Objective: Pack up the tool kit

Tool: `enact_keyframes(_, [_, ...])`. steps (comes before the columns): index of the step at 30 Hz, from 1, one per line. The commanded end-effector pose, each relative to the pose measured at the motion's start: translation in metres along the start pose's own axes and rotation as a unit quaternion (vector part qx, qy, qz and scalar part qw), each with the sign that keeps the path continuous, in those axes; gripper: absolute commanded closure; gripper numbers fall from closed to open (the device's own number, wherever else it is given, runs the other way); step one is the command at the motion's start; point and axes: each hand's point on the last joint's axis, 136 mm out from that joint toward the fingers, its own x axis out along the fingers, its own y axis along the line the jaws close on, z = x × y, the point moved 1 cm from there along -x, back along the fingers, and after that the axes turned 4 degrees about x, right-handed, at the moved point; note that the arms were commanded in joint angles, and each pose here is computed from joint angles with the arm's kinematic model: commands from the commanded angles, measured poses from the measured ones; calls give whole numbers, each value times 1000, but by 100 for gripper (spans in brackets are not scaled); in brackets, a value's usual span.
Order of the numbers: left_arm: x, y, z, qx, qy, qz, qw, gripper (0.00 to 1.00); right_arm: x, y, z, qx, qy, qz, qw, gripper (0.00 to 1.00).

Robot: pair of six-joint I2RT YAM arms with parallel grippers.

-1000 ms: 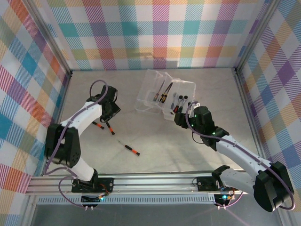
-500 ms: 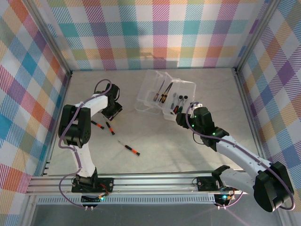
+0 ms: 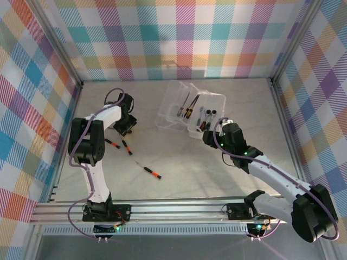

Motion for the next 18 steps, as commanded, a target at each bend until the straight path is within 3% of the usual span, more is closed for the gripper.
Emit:
enact_keyframes(1, [2,10,6,7,6,34,999,53,-2,9,11,5,-12,12,1000,45])
enact_keyframes(6, [10,19,14,-7,5,42,999,56,-2,9,11,4,-12,11,1000,45])
enact_keyframes(12, [18,7,12,17,22,16,999,77,-2,8,11,3,-12,10,1000,45])
enact_keyframes(18, [11,-14,8,58,23,-22,998,84,-2,7,11,3,-11,6,1000,45])
